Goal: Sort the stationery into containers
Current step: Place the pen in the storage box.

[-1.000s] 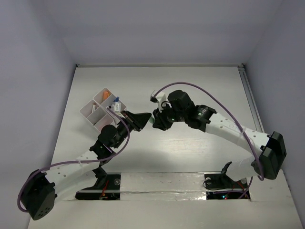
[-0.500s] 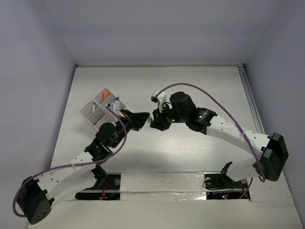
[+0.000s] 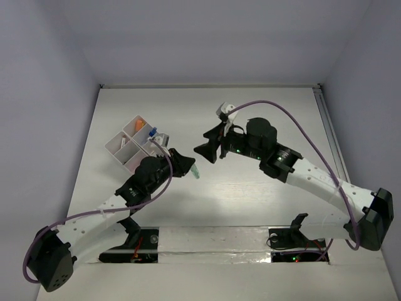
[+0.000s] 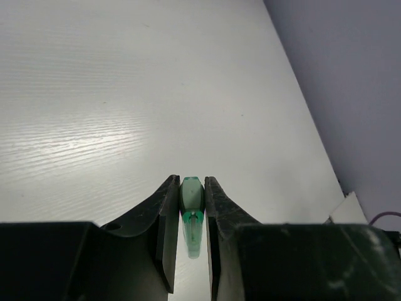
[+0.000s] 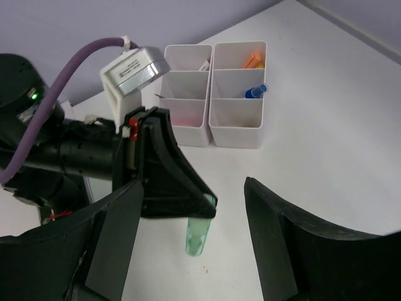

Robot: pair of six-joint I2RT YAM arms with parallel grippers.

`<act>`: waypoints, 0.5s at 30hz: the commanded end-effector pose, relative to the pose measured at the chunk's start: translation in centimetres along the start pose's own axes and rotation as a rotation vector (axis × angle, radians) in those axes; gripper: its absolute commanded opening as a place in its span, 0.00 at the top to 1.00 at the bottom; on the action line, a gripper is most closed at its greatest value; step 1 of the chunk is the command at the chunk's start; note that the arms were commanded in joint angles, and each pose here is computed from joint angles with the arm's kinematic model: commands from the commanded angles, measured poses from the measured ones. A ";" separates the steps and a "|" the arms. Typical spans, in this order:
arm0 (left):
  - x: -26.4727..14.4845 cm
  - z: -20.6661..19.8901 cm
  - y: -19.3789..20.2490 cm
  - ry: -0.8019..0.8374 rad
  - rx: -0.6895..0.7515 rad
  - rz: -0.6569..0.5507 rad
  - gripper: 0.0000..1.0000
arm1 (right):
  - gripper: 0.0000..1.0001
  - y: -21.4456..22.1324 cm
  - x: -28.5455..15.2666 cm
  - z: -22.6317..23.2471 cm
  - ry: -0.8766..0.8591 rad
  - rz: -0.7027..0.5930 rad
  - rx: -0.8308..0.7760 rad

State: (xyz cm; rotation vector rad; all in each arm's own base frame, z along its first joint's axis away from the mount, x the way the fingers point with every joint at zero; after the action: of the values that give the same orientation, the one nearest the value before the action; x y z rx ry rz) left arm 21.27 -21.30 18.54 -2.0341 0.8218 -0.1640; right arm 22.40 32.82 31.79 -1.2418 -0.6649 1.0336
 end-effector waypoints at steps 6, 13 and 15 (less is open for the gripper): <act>-1.9 1.2 -6.6 -0.178 0.035 -0.225 1.00 | 0.29 1.9 -4.4 0.7 0.015 -0.062 0.042; -4.4 6.1 -10.0 -0.569 0.041 -0.392 1.00 | 0.32 8.6 -6.6 -0.3 0.072 -0.041 0.202; -5.6 7.0 -10.5 -0.653 0.045 -0.424 1.00 | 0.32 9.7 -6.8 -0.4 0.077 -0.031 0.222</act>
State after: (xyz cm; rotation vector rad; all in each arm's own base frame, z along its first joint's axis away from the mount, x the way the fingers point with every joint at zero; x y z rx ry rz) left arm 24.82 -12.70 22.55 -2.0511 0.2119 0.1121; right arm 17.20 26.55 22.92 -1.1438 -0.4943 1.0516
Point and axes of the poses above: each gripper's point midway between its finger pads, its own x axis out along the fingers, its own z axis along the line the jaws close on, y = z × x, the point moved 3 cm from there along -x, back along the fingers, and after that the axes turned 4 degrees about x, right-handed, at the moved point
